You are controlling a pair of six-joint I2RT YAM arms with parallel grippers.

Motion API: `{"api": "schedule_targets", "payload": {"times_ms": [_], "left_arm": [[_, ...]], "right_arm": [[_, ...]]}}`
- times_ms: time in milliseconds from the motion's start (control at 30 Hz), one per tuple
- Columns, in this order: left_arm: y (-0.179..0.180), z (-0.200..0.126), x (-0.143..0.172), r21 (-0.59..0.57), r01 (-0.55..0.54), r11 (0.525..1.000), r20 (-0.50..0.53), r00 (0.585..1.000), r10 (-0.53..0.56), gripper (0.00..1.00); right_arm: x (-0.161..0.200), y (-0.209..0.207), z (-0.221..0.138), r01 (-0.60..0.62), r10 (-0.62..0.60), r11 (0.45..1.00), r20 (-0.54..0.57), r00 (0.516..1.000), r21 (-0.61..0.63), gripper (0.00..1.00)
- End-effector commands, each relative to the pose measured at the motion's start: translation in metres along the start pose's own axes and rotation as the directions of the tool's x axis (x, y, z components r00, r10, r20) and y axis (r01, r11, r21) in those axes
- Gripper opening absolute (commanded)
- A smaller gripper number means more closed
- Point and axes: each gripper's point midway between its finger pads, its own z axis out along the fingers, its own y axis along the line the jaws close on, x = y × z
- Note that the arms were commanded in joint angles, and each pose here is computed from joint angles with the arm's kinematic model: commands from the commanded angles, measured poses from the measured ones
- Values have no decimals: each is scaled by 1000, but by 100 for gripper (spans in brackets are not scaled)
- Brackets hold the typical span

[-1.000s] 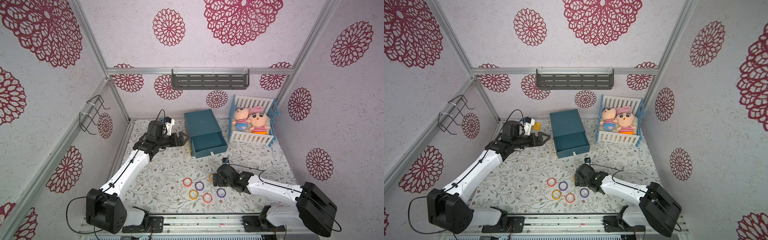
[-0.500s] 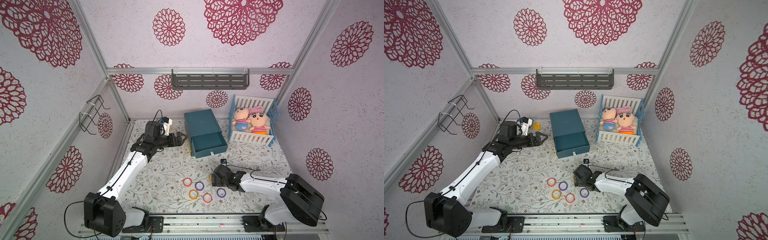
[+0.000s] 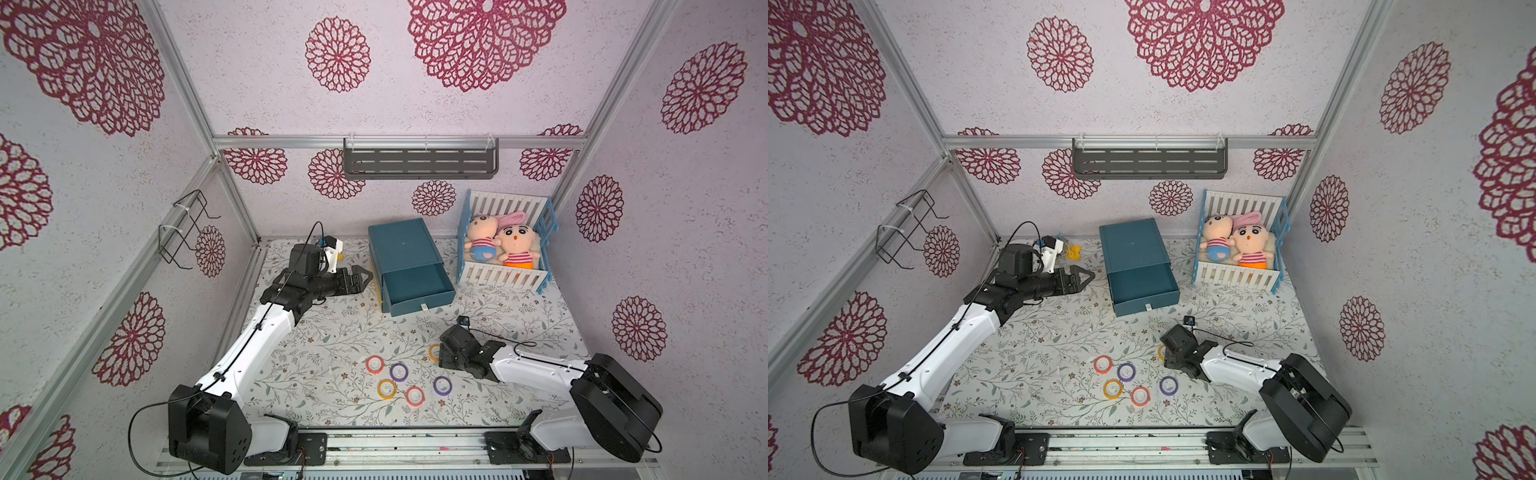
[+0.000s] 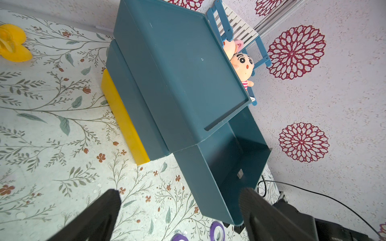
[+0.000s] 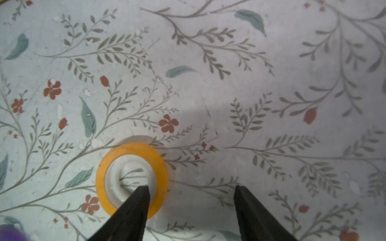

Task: Place the transparent tape into the drawer according to color
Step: Pick up the tape at the center of the board.

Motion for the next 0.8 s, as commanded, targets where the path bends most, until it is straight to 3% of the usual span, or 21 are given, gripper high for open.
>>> {"api": "schedule_targets", "payload": {"times_ms": [0,367,767], "left_arm": [[-1,-9,1,7,-12,1000,7,1000,12,97],[-2,-12,2,16,-11,1000,3,1000,11,97],[-3,-16,2,11,-19,1000,12,1000,19,97]], "right_arm": [[33,-29,2,39,-29,997,-131,991,73,70],[-8,-6,-23,10,-12,1000,-75,997,-26,71],[-9,2,-8,35,-41,998,-120,992,-46,70]]}}
